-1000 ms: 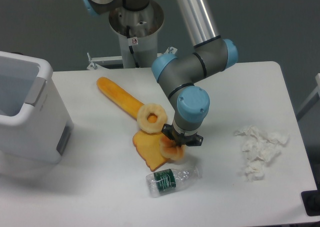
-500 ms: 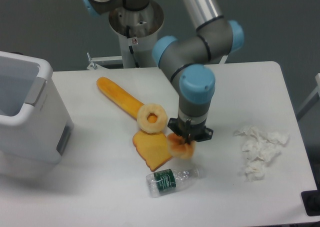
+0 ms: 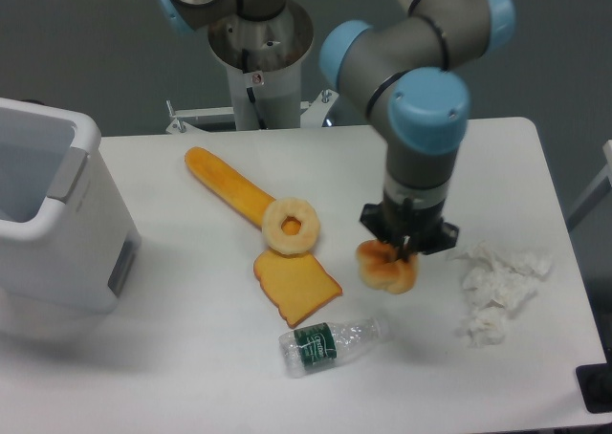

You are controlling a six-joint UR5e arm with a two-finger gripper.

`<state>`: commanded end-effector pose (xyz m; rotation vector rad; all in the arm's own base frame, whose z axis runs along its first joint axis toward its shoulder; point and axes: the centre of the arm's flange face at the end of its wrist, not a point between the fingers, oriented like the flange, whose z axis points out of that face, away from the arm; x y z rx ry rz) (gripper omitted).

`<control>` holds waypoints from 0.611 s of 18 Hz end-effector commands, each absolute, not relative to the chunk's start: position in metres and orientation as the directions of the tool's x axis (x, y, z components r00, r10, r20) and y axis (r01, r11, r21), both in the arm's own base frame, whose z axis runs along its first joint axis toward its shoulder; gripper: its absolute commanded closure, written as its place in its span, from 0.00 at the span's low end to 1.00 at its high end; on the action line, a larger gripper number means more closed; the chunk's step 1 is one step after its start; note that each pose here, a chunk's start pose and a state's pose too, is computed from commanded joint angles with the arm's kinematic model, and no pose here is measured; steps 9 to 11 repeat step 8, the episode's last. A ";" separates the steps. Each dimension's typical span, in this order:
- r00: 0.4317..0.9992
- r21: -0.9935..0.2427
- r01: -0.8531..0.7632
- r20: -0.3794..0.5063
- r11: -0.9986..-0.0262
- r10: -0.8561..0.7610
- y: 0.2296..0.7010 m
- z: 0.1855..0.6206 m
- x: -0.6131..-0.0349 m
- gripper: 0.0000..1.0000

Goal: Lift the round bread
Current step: 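Lift the bun off the toast and raise it up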

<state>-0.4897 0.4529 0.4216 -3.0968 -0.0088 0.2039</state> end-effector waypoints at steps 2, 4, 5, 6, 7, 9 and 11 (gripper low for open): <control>0.989 -0.033 -0.007 -0.146 -0.999 -0.002 0.444 0.433 -0.490 1.00; 0.988 -0.032 -0.019 -0.152 -0.999 -0.014 0.440 0.440 -0.490 1.00; 0.988 -0.027 -0.035 -0.154 -0.999 -0.030 0.438 0.446 -0.486 1.00; 0.987 -0.005 -0.054 -0.151 -0.999 -0.053 0.435 0.446 -0.485 1.00; 0.988 0.012 -0.062 -0.142 -0.998 -0.063 0.433 0.446 -0.485 1.00; 0.989 0.018 -0.063 -0.134 -0.998 -0.065 0.432 0.445 -0.484 1.00; 0.989 0.018 -0.063 -0.134 -0.998 -0.065 0.432 0.445 -0.484 1.00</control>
